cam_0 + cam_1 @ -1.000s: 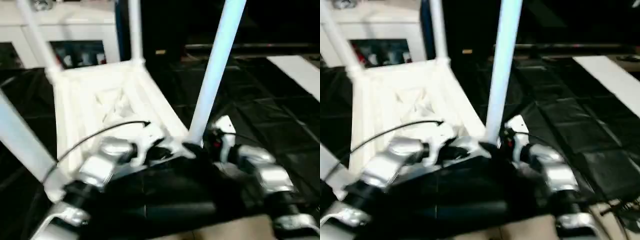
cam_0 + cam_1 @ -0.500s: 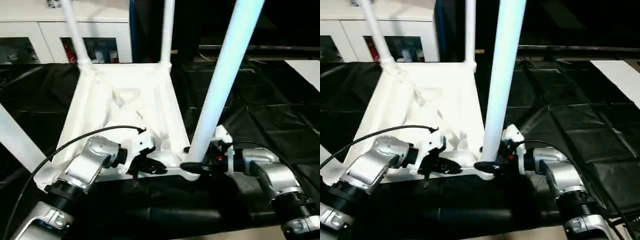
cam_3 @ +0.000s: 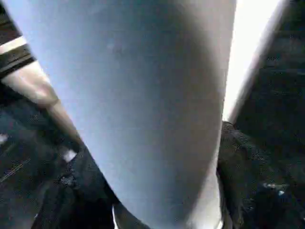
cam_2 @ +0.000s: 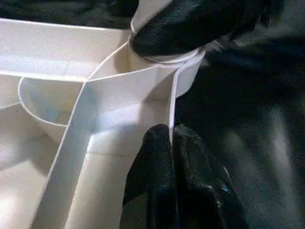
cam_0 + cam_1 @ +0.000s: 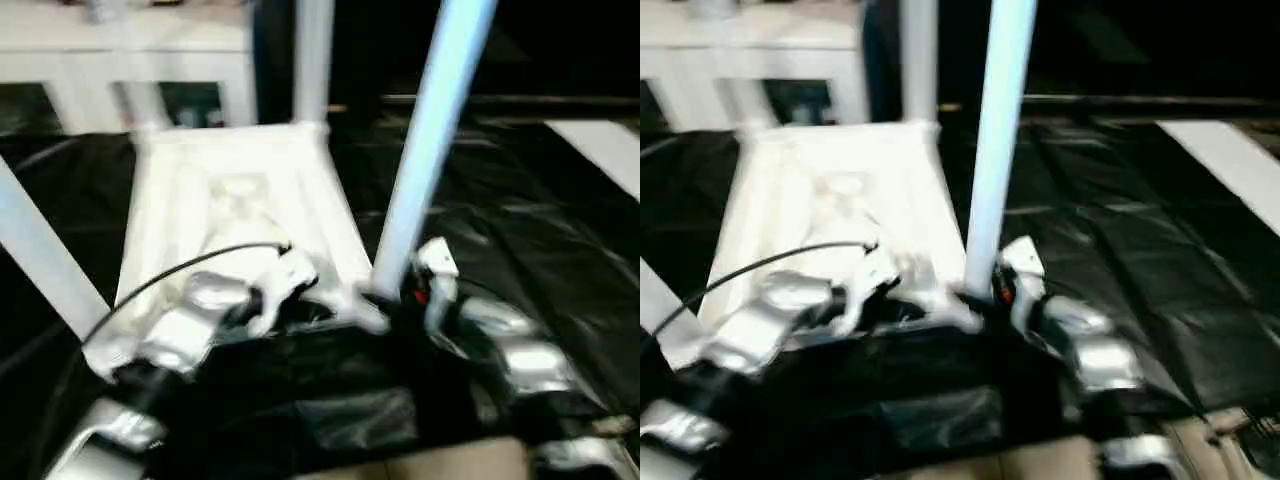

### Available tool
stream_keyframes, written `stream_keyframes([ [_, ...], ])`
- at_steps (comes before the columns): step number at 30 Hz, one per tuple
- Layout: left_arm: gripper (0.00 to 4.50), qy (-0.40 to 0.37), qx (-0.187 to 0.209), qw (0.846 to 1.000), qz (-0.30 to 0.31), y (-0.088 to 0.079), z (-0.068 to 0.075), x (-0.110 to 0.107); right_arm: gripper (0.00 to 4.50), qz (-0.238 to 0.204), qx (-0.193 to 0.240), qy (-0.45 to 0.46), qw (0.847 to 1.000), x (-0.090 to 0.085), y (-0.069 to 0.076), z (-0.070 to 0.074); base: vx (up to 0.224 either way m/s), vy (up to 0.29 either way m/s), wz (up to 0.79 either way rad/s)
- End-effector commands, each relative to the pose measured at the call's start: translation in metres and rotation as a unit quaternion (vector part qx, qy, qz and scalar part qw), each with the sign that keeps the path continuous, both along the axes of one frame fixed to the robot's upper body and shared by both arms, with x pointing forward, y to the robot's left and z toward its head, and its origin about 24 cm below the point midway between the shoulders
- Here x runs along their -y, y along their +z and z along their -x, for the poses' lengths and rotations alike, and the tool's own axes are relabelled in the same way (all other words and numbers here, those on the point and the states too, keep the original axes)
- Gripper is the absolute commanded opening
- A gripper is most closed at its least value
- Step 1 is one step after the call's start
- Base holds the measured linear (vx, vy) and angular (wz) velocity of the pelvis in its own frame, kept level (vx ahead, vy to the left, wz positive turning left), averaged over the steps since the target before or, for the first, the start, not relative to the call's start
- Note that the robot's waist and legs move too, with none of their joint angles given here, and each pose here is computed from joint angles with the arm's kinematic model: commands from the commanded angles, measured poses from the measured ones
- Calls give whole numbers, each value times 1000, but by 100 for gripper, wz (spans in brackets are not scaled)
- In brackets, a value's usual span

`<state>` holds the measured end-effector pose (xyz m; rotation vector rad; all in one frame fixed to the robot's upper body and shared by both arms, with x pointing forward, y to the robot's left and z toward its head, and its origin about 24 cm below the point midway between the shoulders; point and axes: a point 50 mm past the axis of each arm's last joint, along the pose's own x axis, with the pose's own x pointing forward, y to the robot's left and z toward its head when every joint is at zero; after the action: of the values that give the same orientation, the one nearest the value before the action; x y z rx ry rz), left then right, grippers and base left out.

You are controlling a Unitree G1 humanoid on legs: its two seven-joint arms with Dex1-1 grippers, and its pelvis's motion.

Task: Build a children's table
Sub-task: Rotate leg to tighten

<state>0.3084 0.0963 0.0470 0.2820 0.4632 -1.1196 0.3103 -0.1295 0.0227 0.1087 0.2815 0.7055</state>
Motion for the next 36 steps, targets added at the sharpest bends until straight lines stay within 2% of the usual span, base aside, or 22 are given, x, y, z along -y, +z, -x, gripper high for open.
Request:
stream_keyframes([
  [1,0,54,21,998,13,5,-9,10,255,15,-65,-53,996,-8,-27,8,0,0,0],
  [4,0,68,25,997,30,6,-9,23,254,-6,-80,-74,994,-20,-30,8,0,0,0],
  [5,0,65,24,997,43,6,-7,33,254,-4,-75,-71,995,-33,-30,8,0,0,0],
  [8,0,44,21,997,54,7,-2,46,254,17,-42,-26,999,-50,-24,6,0,0,0],
  [9,0,36,22,998,53,6,0,46,254,6,-38,-18,999,-51,-21,5,0,0,0],
  [11,0,29,25,998,49,6,1,45,310,-17,-34,-12,999,-53,-16,3,0,0,0],
  [15,0,17,26,999,42,6,2,36,335,-8,-13,25,1000,-47,-9,1,0,0,0],
  [16,0,11,26,999,40,6,3,33,351,-3,-6,41,999,-44,-7,1,0,0,0],
  [19,0,-5,26,999,36,6,5,27,351,0,5,76,997,-37,-2,2,0,0,0],
  [20,0,-25,19,999,29,5,8,21,351,-2,17,132,991,-26,5,6,0,0,0],
  [21,0,-30,18,999,28,5,9,19,351,-2,20,144,989,-23,7,7,0,0,0],
  [22,0,-48,14,998,25,6,11,15,351,0,25,174,984,-12,12,9,0,0,0],
  [25,0,-83,5,996,19,6,16,8,351,16,28,212,977,13,21,12,0,0,0],
  [26,0,-102,-6,995,14,7,19,4,351,25,22,226,974,29,25,12,0,0,0],
  [27,0,-110,-9,994,12,7,20,2,351,29,21,229,973,35,27,12,0,0,0],
  [28,0,-110,-9,994,12,7,20,2,351,29,21,229,973,35,27,12,0,0,0],
  [32,0,-136,-14,991,2,9,23,-6,351,52,18,255,965,62,37,15,0,0,0],
  [36,0,-140,-20,990,-1,9,23,-9,351,55,8,280,959,72,42,20,0,0,0],
])
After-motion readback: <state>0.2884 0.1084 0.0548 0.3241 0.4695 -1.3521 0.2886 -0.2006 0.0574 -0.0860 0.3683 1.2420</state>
